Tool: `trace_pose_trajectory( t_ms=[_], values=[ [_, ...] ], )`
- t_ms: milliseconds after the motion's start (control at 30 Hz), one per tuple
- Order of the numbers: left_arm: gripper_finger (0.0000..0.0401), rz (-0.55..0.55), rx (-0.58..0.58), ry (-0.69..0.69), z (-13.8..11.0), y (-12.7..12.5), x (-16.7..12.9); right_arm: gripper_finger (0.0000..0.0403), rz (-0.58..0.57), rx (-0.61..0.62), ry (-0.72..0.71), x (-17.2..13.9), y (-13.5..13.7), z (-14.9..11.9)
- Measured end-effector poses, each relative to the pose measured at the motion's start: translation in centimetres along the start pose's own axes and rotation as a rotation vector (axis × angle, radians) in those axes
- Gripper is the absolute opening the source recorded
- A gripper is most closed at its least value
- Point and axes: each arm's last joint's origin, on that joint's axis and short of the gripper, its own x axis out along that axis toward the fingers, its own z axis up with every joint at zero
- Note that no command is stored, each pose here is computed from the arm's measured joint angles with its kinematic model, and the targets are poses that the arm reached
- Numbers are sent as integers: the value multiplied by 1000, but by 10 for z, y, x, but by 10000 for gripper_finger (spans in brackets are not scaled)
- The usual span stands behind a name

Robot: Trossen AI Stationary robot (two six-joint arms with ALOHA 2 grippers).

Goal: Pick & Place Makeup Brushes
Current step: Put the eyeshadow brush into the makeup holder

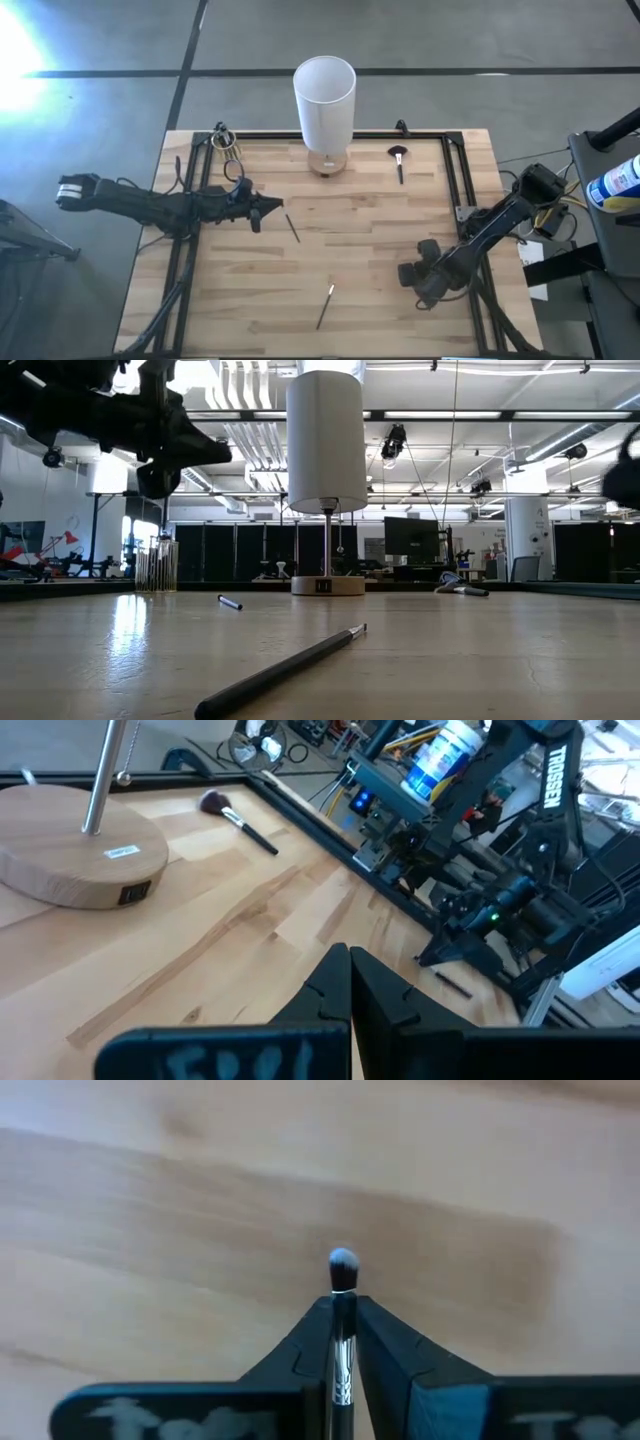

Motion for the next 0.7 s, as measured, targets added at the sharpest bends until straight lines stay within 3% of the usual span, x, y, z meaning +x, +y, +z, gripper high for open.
trace_pose_trajectory(
  t_ms=[400, 700],
  values=[
    [0, -61, -24, -9, 11, -10, 1, 33, 313, -11, -248, -25, 28, -1],
    [0, -245, -127, -75, 24, -23, -1, 25, 524, -66, -461, -53, 60, 3]
  ],
)
